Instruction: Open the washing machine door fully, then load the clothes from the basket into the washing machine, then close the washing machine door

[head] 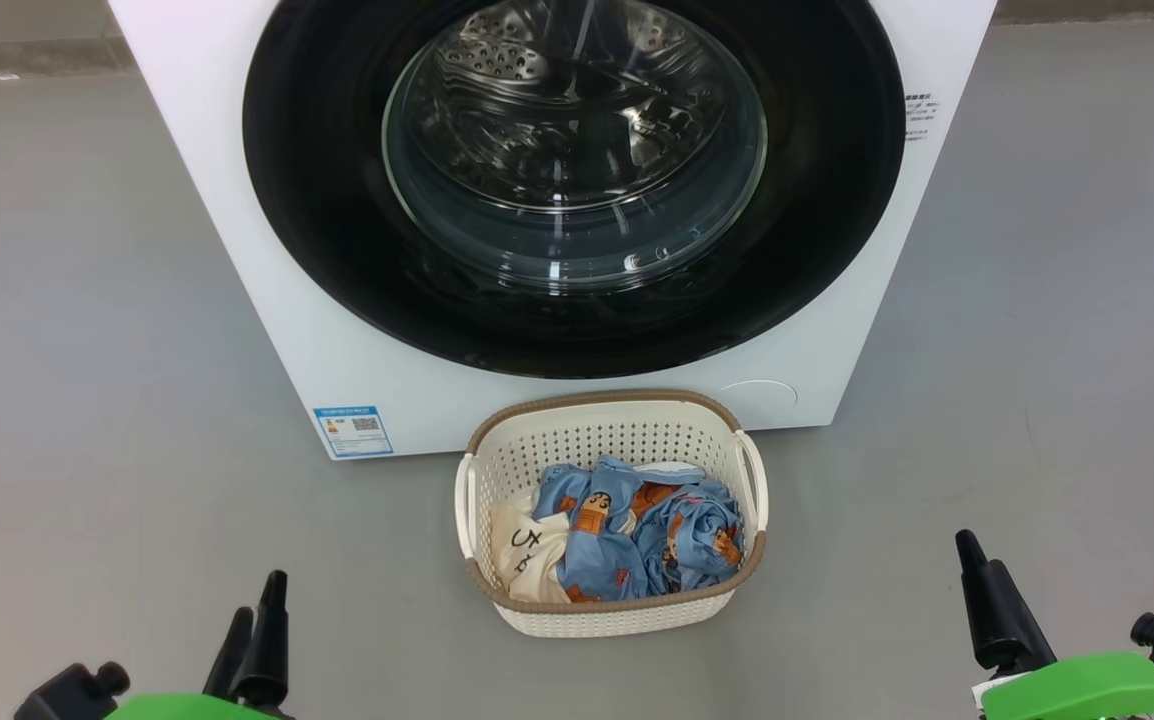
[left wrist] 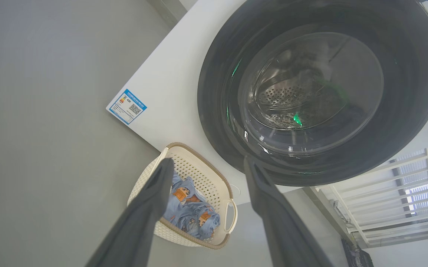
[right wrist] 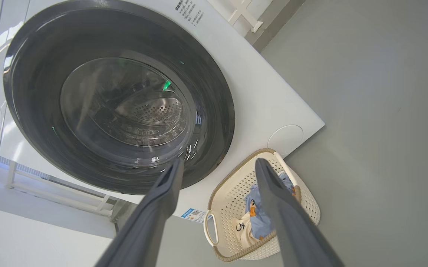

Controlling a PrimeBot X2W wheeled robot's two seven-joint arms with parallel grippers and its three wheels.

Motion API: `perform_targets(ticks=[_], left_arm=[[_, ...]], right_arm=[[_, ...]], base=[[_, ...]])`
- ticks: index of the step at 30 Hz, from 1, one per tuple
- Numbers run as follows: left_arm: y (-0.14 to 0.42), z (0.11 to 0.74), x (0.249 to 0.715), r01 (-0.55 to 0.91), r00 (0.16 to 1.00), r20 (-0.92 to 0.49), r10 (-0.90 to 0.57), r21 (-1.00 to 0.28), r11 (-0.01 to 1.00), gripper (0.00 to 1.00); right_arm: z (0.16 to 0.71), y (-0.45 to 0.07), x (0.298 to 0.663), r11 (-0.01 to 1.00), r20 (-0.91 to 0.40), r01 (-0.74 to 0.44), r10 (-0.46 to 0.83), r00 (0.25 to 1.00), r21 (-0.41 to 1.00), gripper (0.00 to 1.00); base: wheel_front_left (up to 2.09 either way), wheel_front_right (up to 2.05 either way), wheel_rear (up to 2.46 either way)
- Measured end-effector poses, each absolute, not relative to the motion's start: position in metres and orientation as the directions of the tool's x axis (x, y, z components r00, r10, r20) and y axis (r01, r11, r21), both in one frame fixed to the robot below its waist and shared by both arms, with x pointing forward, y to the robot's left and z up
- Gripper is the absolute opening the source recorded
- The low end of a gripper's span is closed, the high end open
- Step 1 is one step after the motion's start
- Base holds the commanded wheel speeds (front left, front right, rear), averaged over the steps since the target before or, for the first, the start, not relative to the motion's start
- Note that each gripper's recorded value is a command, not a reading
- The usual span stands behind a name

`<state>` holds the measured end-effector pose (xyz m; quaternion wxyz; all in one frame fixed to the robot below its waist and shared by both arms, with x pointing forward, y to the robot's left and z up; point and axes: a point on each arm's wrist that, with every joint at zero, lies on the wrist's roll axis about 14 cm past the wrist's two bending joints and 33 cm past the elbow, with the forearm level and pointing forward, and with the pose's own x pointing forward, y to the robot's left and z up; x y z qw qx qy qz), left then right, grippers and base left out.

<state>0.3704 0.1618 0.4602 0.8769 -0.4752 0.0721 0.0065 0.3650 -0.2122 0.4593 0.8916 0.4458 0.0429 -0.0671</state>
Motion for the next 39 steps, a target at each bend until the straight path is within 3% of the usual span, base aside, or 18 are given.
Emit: perform_targets(ticks=[15, 39], left_arm=[[0.155, 0.468, 0.374, -0.011, 0.992, -0.096, -0.079, -0.702, 0.712, 1.0], [0.146, 0.477, 0.377, 0.094, 0.991, -0.037, -0.128, -0.482, 0.871, 1.0]], right_arm=[[0.464, -0.212, 0.366, 0.736, -0.109, 0.131, -0.077, 0.991, 0.665, 1.0], [0.474, -0.225, 0.365, 0.883, -0.047, 0.116, -0.106, 0.993, 0.456, 1.0]], base=[[0.0, 0.0, 0.0], [0.0, 0.0, 0.0]])
